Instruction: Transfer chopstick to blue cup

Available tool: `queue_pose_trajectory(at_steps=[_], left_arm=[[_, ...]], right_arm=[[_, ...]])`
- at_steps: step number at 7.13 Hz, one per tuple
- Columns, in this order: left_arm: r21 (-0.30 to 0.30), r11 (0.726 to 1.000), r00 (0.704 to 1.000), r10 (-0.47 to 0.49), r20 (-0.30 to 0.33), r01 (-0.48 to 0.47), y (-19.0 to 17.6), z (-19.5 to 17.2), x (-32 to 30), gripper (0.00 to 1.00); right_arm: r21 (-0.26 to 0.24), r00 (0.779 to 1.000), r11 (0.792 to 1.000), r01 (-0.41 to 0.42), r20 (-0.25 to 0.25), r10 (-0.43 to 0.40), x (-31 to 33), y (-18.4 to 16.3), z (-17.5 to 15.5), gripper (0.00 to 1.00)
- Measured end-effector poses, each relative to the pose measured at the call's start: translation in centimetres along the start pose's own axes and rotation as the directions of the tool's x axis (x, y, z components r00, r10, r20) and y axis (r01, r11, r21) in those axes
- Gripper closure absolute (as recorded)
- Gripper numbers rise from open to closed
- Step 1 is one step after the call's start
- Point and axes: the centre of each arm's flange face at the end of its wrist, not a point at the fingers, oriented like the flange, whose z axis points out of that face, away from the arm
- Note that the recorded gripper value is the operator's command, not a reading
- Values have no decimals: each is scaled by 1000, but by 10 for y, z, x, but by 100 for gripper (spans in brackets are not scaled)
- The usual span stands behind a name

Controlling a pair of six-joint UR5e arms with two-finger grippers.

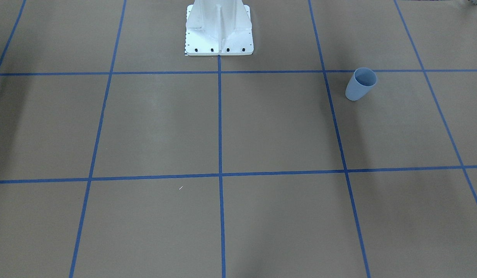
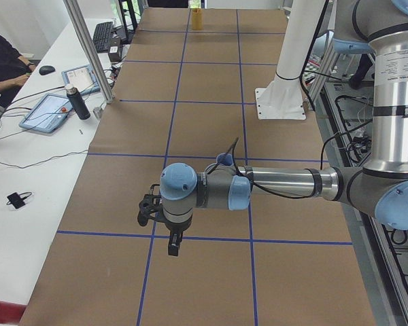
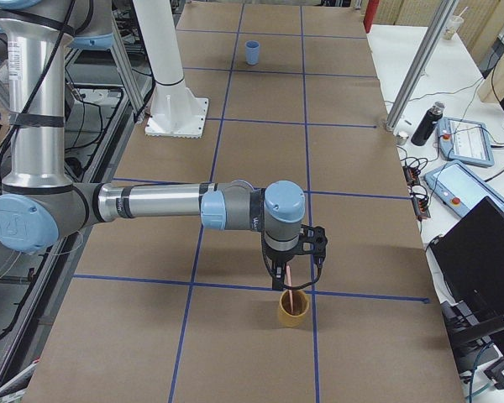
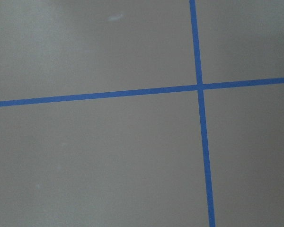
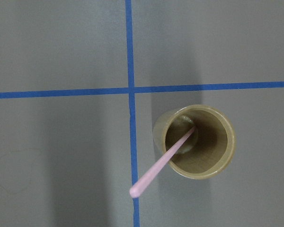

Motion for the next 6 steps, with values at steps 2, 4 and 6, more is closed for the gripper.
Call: queue_pose_trajectory(at_steps=[2, 4, 6], left_arm=[[22, 999, 1000, -26, -13, 27, -21, -3, 46, 2], [-16, 989, 987, -145, -75, 144, -45, 12, 135, 2], [-98, 960, 953, -272, -133, 261, -44, 39, 222, 2]], right_arm=[[18, 1000, 1000, 14, 8, -14, -8, -2, -9, 0], [50, 999, 998, 42, 19, -43, -26, -5, -24, 0], [45, 999, 998, 40, 22, -41, -27, -3, -21, 0]])
